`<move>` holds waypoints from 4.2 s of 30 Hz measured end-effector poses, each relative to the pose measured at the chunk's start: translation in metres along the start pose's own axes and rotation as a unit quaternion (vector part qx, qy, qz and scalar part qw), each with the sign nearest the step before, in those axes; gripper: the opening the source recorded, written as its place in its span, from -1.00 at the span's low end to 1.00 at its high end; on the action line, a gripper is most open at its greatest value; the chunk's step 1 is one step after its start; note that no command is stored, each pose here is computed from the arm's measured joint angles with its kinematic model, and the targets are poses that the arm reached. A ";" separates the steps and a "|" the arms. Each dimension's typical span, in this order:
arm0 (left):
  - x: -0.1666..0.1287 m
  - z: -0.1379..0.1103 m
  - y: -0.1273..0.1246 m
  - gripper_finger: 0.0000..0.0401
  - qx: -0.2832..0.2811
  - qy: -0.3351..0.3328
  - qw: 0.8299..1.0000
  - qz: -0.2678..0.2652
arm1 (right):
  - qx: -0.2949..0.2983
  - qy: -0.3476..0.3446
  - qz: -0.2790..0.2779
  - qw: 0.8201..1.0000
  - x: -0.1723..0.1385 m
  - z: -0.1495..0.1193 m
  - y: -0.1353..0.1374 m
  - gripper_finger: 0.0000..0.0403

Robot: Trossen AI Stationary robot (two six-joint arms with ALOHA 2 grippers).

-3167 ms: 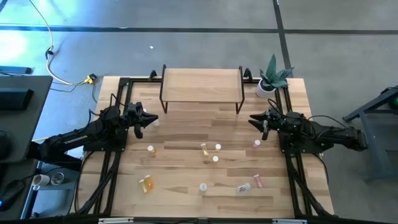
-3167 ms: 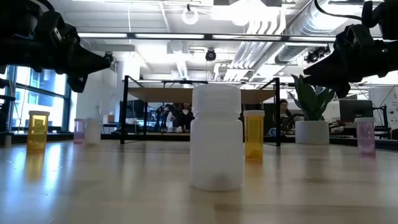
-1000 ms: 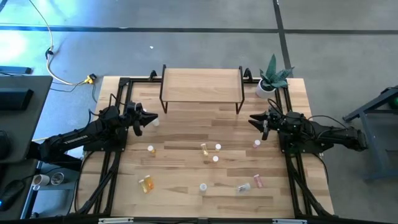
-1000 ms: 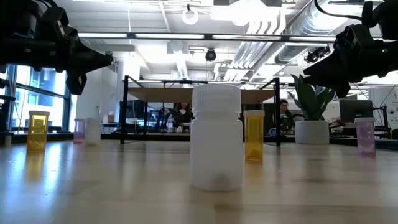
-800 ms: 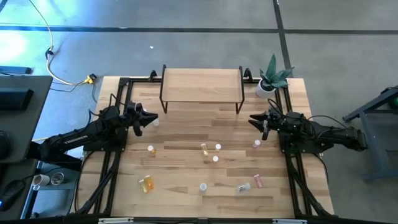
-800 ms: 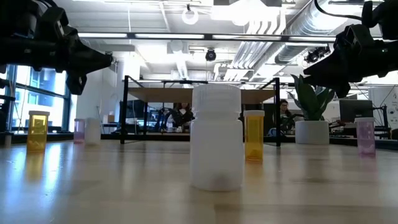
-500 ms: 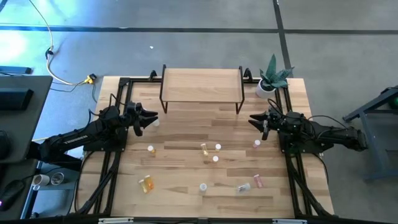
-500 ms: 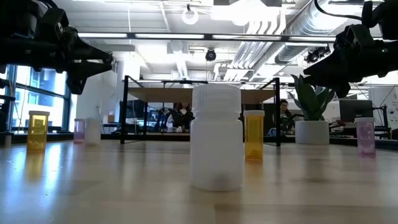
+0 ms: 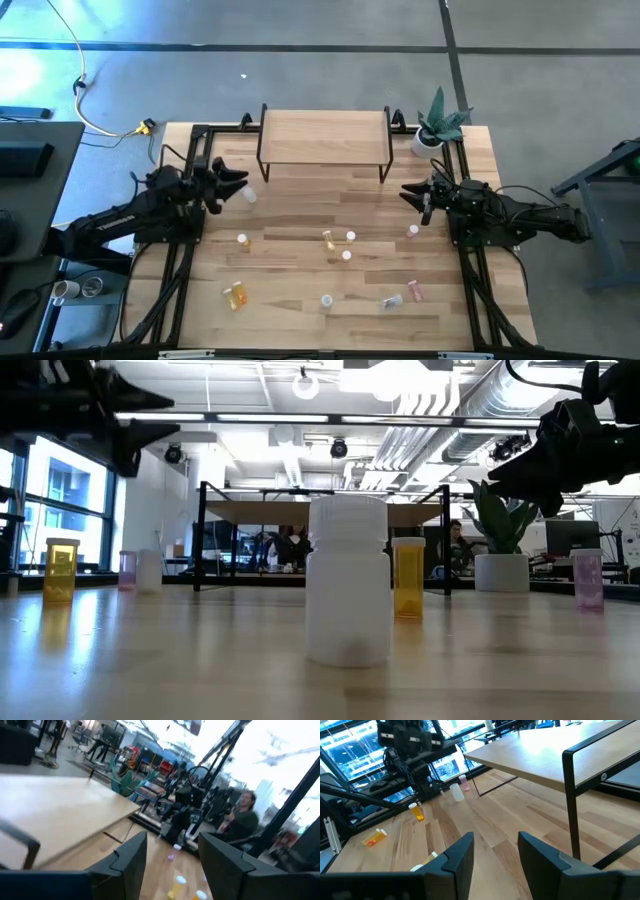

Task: Pick and place medicine bottles onto shelf by color
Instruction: Put the top transparent pill bottle on the shelf

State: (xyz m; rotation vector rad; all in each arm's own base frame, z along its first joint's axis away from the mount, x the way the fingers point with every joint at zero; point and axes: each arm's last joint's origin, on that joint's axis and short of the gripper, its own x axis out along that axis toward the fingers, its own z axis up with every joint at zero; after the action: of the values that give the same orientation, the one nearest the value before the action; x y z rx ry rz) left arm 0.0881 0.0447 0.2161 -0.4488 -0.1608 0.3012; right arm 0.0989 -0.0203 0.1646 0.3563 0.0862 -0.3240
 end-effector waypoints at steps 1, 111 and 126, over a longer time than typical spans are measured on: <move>0.000 0.005 -0.003 -0.16 0.013 0.010 1.000 0.005 | 0.000 0.000 0.000 1.000 0.000 0.000 0.000 -0.28; 0.112 0.051 0.008 -0.33 0.051 0.588 0.736 0.333 | 0.000 0.000 0.000 1.000 0.000 0.000 0.000 -0.28; 0.127 0.136 -0.022 -0.33 0.168 0.485 0.792 0.330 | 0.000 0.000 0.000 1.000 0.000 0.000 0.000 -0.28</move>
State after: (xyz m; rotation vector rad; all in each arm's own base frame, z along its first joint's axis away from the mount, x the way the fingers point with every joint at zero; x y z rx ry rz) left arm 0.1839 0.1209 0.3583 -0.2422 1.0798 0.7333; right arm 0.0989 -0.0203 0.1646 0.3563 0.0860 -0.3237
